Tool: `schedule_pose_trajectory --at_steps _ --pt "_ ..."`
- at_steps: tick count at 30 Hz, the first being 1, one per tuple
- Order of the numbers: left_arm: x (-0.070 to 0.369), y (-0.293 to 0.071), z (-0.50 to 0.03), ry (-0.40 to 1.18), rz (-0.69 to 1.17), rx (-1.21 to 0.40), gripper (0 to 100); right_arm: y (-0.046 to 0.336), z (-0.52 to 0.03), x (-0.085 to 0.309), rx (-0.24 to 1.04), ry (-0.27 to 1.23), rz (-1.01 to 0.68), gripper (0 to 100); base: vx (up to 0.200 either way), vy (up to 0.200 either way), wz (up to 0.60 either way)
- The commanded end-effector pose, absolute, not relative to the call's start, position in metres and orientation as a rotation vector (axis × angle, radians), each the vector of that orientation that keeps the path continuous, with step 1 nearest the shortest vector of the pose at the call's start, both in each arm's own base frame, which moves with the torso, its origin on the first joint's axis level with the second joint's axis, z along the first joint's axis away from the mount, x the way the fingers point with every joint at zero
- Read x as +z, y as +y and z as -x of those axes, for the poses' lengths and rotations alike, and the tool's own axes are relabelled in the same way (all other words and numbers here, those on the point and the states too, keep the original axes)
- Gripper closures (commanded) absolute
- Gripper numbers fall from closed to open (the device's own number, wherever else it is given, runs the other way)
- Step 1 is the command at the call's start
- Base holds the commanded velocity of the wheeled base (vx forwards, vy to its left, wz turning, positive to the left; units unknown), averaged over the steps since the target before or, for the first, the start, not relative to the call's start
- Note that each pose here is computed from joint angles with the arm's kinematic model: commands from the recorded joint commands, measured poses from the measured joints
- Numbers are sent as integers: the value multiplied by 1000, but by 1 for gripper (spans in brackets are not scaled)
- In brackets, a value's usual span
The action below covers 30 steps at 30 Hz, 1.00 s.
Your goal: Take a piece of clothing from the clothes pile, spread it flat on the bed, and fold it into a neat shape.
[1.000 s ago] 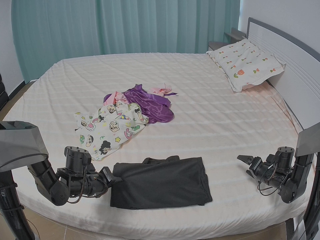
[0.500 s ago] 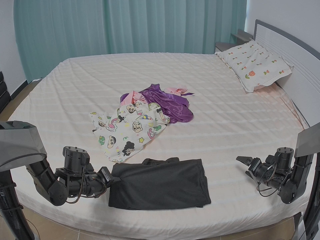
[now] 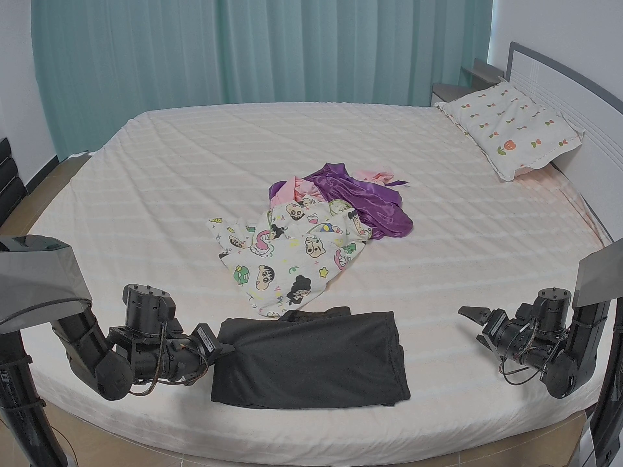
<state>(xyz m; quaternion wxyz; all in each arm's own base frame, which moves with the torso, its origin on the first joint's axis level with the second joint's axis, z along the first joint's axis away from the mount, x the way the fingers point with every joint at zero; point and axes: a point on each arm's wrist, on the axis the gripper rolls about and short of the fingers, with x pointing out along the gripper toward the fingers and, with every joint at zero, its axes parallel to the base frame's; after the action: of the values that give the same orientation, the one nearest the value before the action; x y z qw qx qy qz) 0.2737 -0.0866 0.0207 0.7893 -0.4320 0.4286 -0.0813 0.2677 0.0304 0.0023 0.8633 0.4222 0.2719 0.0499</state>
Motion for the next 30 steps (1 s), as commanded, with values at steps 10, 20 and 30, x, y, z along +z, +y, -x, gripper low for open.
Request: schedule_pose_trajectory --at_steps 10,20,30 --pt "17 -87 -271 944 927 -177 100 36 -264 2 122 584 -877 0 0 60 0" --pt "25 -83 -262 924 945 -234 0 39 -263 2 133 591 -873 0 0 0 0" --pt "18 -77 -283 768 960 -273 0 61 -257 2 163 608 -837 0 0 0 0"
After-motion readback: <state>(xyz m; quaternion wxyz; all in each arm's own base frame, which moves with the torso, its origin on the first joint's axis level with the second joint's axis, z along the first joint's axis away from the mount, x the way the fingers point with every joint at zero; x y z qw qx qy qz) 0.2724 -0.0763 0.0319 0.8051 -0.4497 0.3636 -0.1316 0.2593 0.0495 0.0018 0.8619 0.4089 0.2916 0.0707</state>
